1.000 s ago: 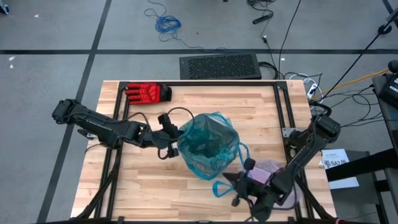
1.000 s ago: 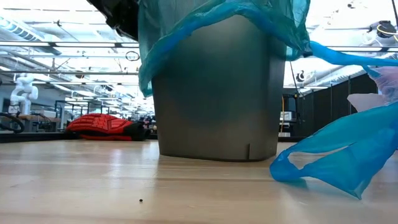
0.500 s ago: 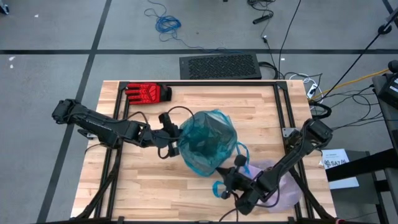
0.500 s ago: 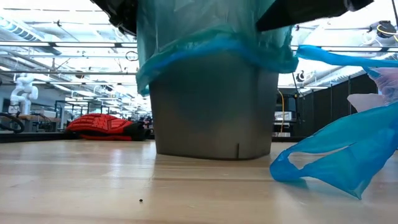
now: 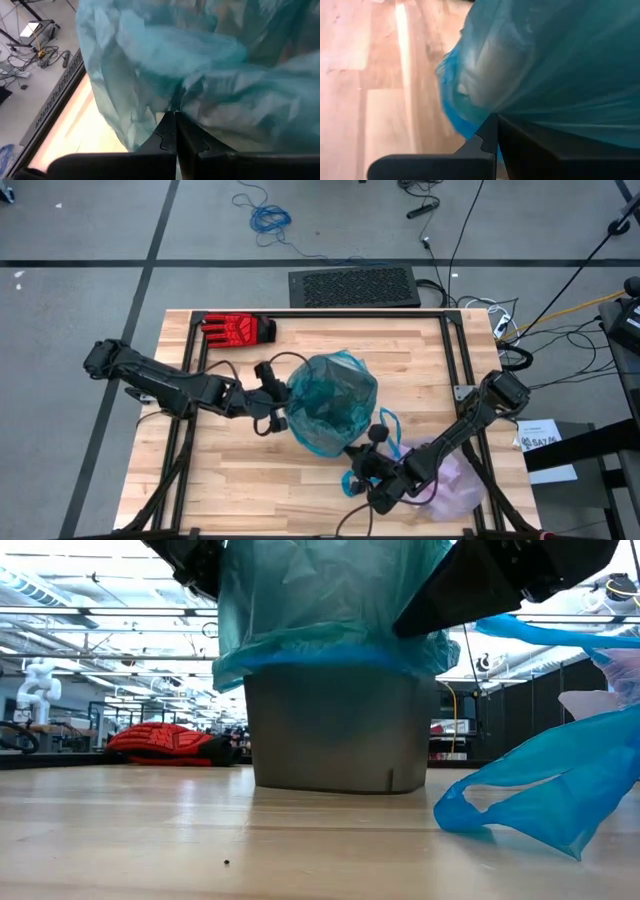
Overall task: Place trash/remove bag and relplace
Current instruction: Insert the blue trash bag into the black trash bin
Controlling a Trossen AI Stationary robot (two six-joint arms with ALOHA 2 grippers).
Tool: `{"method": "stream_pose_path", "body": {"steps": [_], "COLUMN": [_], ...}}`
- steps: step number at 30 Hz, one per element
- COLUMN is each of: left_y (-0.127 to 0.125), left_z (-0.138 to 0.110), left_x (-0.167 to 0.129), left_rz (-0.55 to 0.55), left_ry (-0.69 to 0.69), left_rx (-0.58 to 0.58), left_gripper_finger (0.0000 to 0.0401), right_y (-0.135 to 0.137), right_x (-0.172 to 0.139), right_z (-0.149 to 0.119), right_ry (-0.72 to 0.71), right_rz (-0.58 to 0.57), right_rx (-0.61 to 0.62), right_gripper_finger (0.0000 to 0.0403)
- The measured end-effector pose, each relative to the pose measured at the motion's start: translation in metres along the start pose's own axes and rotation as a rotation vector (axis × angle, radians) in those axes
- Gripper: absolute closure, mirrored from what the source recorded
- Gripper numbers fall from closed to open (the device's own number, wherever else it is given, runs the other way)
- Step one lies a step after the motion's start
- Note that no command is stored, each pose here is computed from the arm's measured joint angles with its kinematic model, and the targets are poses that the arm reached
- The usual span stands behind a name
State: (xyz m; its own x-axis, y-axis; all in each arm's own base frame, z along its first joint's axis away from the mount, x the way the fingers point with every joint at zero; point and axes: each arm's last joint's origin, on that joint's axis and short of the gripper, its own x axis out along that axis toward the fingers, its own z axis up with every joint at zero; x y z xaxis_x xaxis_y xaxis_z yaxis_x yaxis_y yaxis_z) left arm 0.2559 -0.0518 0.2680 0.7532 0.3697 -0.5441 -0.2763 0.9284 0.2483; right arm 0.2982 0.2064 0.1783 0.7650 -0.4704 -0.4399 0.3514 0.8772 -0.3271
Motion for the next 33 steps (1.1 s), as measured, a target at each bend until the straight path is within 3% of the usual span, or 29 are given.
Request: {"method": "stream_pose_path", "body": {"steps": [9, 15, 19, 26, 33], "left_y": [-0.006, -0.006, -0.006, -0.005, -0.002], "left_z": [-0.031, -0.04, -0.04, -0.04, -0.038], "left_x": [0.016, 0.019, 0.019, 0.018, 0.014], "left_rz": [0.01, 0.017, 0.022, 0.025, 0.057], "left_ry": [-0.023, -0.016, -0.016, -0.02, -0.039], "left_rx": [-0.051, -0.06, -0.058, -0.038, -0.047], "left_gripper_finger": [0.0401, 0.0401, 0.0401, 0.0401, 0.0401], "right_y": [-0.002, -0.005, -0.004, -0.008, -0.055], "right_x": [0.008, 0.015, 0.004, -0.045, -0.078], "right_z": [0.0, 0.001, 0.008, 0.057, 0.139], "right_ry": [0.074, 0.137, 0.128, 0.03, -0.093], "right_rz": [0.09, 0.171, 0.229, 0.436, 0.417], "right_rx": [0.014, 0.032, 0.013, 0.012, -0.199], "right_gripper_finger": [0.0403, 0.0403, 0.0403, 0.0403, 0.0403]}}
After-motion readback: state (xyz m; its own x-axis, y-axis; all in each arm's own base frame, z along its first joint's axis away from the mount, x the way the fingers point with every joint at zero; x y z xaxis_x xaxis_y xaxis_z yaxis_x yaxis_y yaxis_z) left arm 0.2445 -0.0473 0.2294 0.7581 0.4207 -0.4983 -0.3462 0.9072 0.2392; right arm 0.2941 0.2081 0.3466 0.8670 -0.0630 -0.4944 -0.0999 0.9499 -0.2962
